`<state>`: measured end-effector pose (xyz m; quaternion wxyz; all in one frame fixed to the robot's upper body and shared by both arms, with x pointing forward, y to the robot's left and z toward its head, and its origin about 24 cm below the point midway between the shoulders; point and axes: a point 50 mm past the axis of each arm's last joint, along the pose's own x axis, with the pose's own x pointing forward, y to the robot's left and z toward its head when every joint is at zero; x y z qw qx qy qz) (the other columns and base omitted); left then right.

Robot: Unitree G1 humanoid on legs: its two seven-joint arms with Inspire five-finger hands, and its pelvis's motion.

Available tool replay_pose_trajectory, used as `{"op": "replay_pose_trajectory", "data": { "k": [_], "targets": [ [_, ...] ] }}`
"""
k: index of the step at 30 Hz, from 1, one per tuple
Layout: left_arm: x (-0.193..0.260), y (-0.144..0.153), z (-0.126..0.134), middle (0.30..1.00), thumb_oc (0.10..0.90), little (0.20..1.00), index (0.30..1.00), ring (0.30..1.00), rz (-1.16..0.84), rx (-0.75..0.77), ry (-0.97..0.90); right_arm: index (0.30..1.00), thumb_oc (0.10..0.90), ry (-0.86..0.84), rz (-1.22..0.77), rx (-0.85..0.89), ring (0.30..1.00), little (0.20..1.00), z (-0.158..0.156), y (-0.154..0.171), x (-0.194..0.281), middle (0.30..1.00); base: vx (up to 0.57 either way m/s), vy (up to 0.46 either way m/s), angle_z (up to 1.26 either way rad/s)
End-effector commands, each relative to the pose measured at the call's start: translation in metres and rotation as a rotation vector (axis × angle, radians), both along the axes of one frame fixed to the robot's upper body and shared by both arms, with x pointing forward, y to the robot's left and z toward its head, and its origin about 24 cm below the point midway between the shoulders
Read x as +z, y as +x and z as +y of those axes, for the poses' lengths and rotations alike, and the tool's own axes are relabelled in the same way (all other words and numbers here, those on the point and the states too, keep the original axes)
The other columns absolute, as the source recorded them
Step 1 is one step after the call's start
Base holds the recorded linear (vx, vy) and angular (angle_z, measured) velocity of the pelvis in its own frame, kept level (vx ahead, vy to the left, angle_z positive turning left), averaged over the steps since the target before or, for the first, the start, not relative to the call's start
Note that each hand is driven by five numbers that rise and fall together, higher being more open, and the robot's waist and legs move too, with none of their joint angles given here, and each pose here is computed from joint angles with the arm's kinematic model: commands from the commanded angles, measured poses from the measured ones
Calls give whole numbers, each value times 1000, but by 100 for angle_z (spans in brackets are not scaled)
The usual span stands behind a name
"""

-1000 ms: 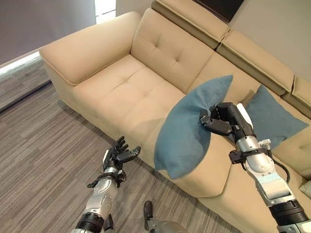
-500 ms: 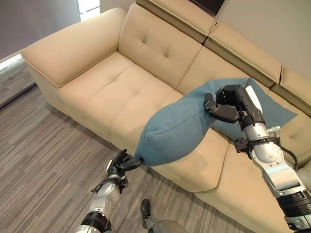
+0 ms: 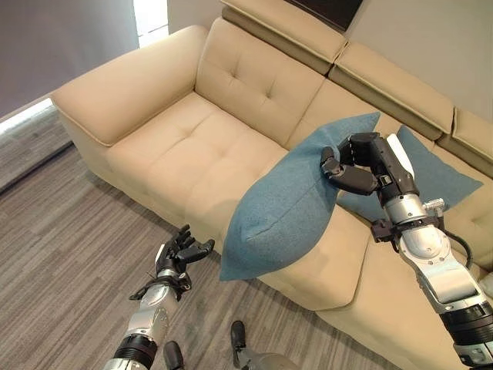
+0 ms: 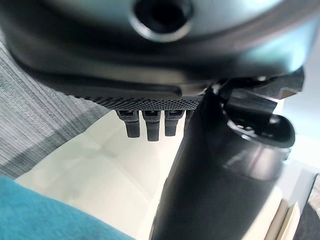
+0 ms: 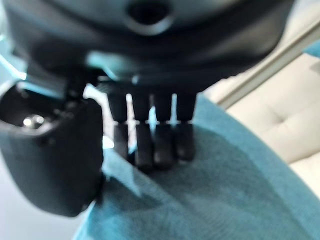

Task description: Pick up all the scattered cushions and arrange them neatly on the sofa.

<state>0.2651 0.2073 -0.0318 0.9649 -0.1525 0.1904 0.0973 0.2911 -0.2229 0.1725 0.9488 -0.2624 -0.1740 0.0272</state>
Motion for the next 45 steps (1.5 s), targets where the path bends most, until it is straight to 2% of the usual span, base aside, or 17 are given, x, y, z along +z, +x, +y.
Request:
{"op": "replay_pose_trajectory", "data": {
  "k": [1, 9, 15, 25, 30, 31, 37, 38, 45],
  "targets": [
    [10, 14, -9, 900, 800, 900, 900, 900, -81, -72, -48, 300, 400, 155, -593, 107, 300, 300, 6, -14, 126, 300, 0, 0, 0],
    [-12, 7, -8, 900, 800, 900, 900, 900, 32, -78, -56, 300, 400, 198, -615, 201, 300, 300, 22, -14, 136, 300, 4, 3, -1],
    [-27, 4, -25, 900, 800, 900, 900, 900, 113, -131, -67, 300, 400, 234, -650, 278, 300, 300, 35, -18, 144, 300, 3, 1, -1],
    [-18, 18, -93, 900, 800, 900, 900, 900, 92, -347, -120, 300, 400, 260, -659, 351, 300, 300, 56, -19, 147, 300, 0, 0, 0],
    [-18, 18, -93, 900, 800, 900, 900, 900, 92, -348, -120, 300, 400, 260, -660, 351, 300, 300, 55, -19, 147, 300, 0, 0, 0],
    [4, 27, -132, 900, 800, 900, 900, 900, 7, -416, -256, 300, 400, 254, -639, 332, 300, 300, 59, -17, 141, 300, 0, 0, 0],
    [26, 32, -156, 900, 800, 900, 900, 900, -68, -426, -377, 300, 400, 253, -641, 283, 300, 300, 57, -14, 137, 300, -3, -5, 0],
    [34, 34, -162, 300, 400, 300, 300, 300, -91, -420, -416, 300, 400, 249, -644, 269, 300, 300, 56, -14, 136, 300, 0, 0, 0],
    [49, 38, -169, 300, 400, 300, 300, 300, -147, -416, -467, 300, 400, 249, -650, 233, 300, 300, 53, -13, 132, 300, 0, 0, 0]
  ]
}}
